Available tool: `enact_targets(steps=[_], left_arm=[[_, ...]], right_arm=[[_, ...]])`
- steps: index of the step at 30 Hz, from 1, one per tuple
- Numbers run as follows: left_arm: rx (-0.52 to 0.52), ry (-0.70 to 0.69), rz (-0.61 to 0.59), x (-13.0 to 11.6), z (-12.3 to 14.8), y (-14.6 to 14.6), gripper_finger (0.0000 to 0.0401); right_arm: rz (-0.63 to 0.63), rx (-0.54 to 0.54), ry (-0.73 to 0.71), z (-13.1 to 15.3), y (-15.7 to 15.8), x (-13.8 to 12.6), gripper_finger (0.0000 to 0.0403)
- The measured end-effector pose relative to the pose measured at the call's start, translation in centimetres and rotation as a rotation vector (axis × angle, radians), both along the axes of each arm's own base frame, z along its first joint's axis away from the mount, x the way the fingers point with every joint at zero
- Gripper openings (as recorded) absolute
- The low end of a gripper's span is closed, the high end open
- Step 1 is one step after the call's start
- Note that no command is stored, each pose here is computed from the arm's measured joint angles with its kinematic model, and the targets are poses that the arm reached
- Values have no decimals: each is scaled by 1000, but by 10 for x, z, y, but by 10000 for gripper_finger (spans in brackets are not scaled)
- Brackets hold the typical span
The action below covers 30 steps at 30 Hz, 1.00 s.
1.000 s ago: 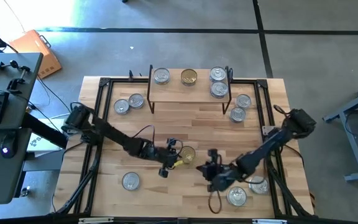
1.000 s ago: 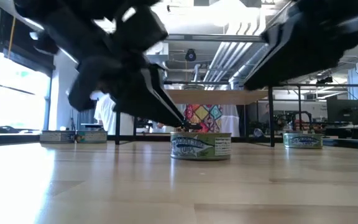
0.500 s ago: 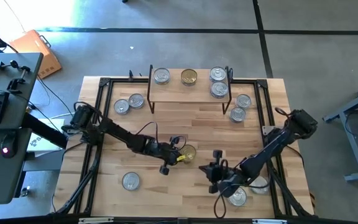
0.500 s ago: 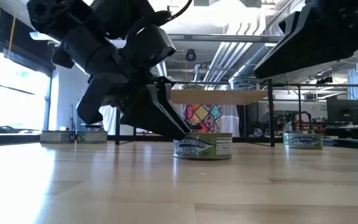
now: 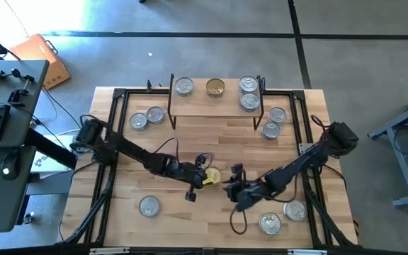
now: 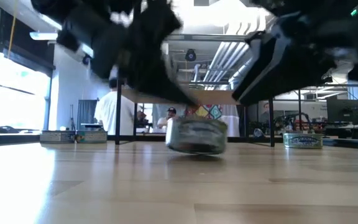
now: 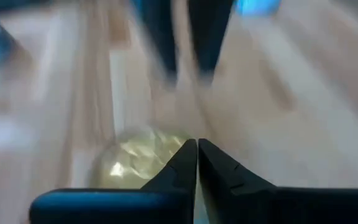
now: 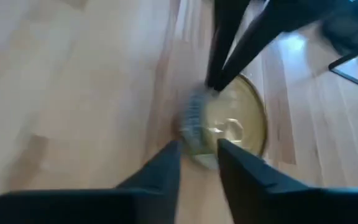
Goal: Stack canned seafood by type on shelf
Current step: Put the green tuna can and aligned with the other green tuna can on the shelf
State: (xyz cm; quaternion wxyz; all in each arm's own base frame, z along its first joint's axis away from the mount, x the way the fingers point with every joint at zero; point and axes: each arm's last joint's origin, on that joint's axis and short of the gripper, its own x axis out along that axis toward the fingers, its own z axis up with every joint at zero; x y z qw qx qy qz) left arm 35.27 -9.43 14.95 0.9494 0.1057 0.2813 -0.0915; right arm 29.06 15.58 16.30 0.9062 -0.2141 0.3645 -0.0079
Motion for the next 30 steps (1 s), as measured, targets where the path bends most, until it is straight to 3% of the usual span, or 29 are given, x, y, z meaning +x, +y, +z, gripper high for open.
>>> enact_targets(steps=[5, 9, 12, 16, 21, 26, 30], left_arm=[[-64, -9, 45, -2, 11, 1, 2], [-86, -30, 47, -1, 17, 1, 1], [-61, 7, -33, -3, 10, -3, 5], [102, 37, -178, -6, -4, -16, 26], [318, 85, -159, -5, -30, -18, 67], [319, 96, -137, -1, -39, -14, 79], [298, 100, -131, 0, -40, -12, 48]], right_arm=[[51, -73, 28, -9, -11, 11, 216], [132, -129, 70, -24, -9, 15, 260], [80, -102, 71, -27, -8, 14, 264], [-84, -49, 23, -21, -3, 5, 260], [-164, -21, 12, -16, 7, -11, 259], [-170, -16, -5, -16, 14, -15, 258], [-129, -41, -11, -14, 13, -11, 258]])
